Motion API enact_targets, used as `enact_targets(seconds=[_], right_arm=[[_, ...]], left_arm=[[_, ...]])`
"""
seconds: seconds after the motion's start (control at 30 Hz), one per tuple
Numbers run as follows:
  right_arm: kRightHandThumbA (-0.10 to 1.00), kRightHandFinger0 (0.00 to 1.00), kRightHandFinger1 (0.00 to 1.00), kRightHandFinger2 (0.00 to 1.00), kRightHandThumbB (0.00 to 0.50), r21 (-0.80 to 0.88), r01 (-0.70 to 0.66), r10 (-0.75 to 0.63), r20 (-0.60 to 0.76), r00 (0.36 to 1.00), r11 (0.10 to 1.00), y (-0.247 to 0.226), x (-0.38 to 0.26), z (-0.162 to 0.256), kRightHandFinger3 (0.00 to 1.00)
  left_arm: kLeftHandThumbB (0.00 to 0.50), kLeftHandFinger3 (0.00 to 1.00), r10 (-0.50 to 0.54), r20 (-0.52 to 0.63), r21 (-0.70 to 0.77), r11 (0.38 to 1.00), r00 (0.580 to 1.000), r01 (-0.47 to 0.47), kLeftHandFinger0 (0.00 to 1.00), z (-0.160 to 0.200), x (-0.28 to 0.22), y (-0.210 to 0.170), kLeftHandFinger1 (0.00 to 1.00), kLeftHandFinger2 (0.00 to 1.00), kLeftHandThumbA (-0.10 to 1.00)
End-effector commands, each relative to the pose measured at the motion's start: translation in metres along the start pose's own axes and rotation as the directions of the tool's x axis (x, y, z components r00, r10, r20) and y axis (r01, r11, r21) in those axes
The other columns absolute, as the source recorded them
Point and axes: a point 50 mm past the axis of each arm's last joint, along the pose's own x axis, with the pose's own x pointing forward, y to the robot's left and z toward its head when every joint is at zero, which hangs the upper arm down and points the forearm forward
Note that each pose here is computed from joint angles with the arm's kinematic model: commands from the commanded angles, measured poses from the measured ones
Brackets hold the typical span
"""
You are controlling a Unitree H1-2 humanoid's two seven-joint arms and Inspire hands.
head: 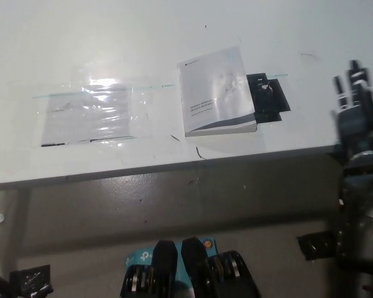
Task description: The robot uses its right hand to slide under the cover of the book kept in the middle of the desk and open it
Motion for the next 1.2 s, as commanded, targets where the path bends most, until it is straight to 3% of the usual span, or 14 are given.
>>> enact_targets(seconds=[0.0,0.07,0.17,0.3,0.37,0.4,0.43,0.5,0.57,0.73,0.97,1.0,1.1,1.17], right_arm=[[0.85,0.81,0.89,1.00,0.082,-0.034,-0.122,0.121,-0.038,0.992,0.992,0.033,0.011,-0.016,1.00],[0.85,0.82,0.90,1.00,0.092,-0.035,-0.120,0.118,-0.049,0.992,0.992,0.032,0.012,-0.020,1.00],[0.84,0.88,0.98,1.00,0.084,-0.049,-0.121,0.117,-0.073,0.990,0.991,0.037,0.020,-0.028,1.00],[0.83,0.83,0.92,1.00,0.080,-0.076,-0.107,0.101,-0.080,0.992,0.991,0.040,0.028,-0.034,1.00],[0.82,0.80,0.89,0.98,0.082,-0.076,-0.105,0.098,-0.085,0.991,0.992,0.041,0.031,-0.035,1.00],[0.82,0.79,0.89,0.98,0.082,-0.076,-0.103,0.097,-0.086,0.992,0.992,0.040,0.032,-0.036,1.00],[0.82,0.80,0.88,0.97,0.076,-0.081,-0.101,0.094,-0.089,0.992,0.992,0.042,0.034,-0.036,1.00],[0.82,0.80,0.88,0.97,0.073,-0.083,-0.101,0.093,-0.092,0.991,0.991,0.043,0.035,-0.037,1.00],[0.83,0.79,0.89,0.95,0.076,-0.093,-0.100,0.090,-0.105,0.990,0.991,0.044,0.037,-0.041,1.00],[0.83,0.78,0.90,0.94,0.096,-0.111,-0.111,0.096,-0.127,0.987,0.988,0.048,0.038,-0.049,1.00],[0.84,0.76,0.92,0.97,0.097,-0.138,-0.117,0.096,-0.150,0.984,0.983,0.047,0.034,-0.062,1.00],[0.83,0.76,0.92,0.97,0.105,-0.139,-0.112,0.089,-0.158,0.983,0.984,0.047,0.033,-0.065,1.00],[0.82,0.77,0.91,0.95,0.102,-0.135,-0.115,0.091,-0.173,0.981,0.984,0.046,0.032,-0.072,1.00],[0.81,0.74,0.87,0.94,0.108,-0.130,-0.118,0.092,-0.186,0.978,0.985,0.048,0.030,-0.077,1.00]], left_arm=[[0.000,0.89,0.006,0.048,0.025,1.000,0.999,-0.007,1.00,0.015,0.001,0.009,0.97,0.98,0.57],[0.000,0.95,-0.002,0.047,0.012,1.000,0.999,0.001,1.00,0.014,0.000,0.010,0.99,1.00,0.57],[0.000,0.89,0.006,0.041,-0.010,1.000,0.999,-0.005,1.00,0.017,-0.004,0.006,0.95,0.96,0.55],[0.000,0.85,0.012,0.048,-0.008,1.000,0.999,-0.011,1.00,0.017,-0.003,0.008,0.91,0.93,0.51],[0.001,0.87,0.014,0.049,-0.020,1.000,0.999,-0.013,1.00,0.017,-0.001,0.008,0.95,0.95,0.50],[0.001,0.87,0.016,0.049,-0.019,1.000,0.999,-0.015,1.00,0.016,-0.001,0.008,0.95,0.95,0.50],[0.000,0.93,0.009,0.050,-0.004,1.000,0.999,-0.009,1.00,0.015,-0.001,0.008,1.00,1.00,0.54],[0.000,0.89,0.014,0.051,-0.009,1.000,0.999,-0.014,1.00,0.016,-0.002,0.007,1.00,1.00,0.51],[0.000,0.90,0.012,0.046,-0.029,1.000,0.999,-0.010,1.00,0.014,0.000,0.009,0.95,0.98,0.48],[0.000,0.92,0.027,0.044,-0.036,0.999,0.999,-0.025,1.00,0.013,-0.001,0.010,0.95,0.98,0.44],[0.000,0.98,0.009,0.030,-0.007,1.000,1.000,-0.008,1.00,0.014,0.001,0.013,0.99,1.00,0.54],[0.009,0.92,0.013,0.018,-0.030,0.999,1.000,-0.012,1.00,0.015,0.000,0.013,0.95,0.98,0.54],[0.000,0.94,0.009,0.023,-0.018,1.000,1.000,-0.009,1.00,0.015,0.001,0.014,0.94,0.97,0.55],[0.000,0.90,0.028,0.028,0.001,1.000,0.999,-0.028,1.00,0.015,0.001,0.013,0.91,0.93,0.53]])
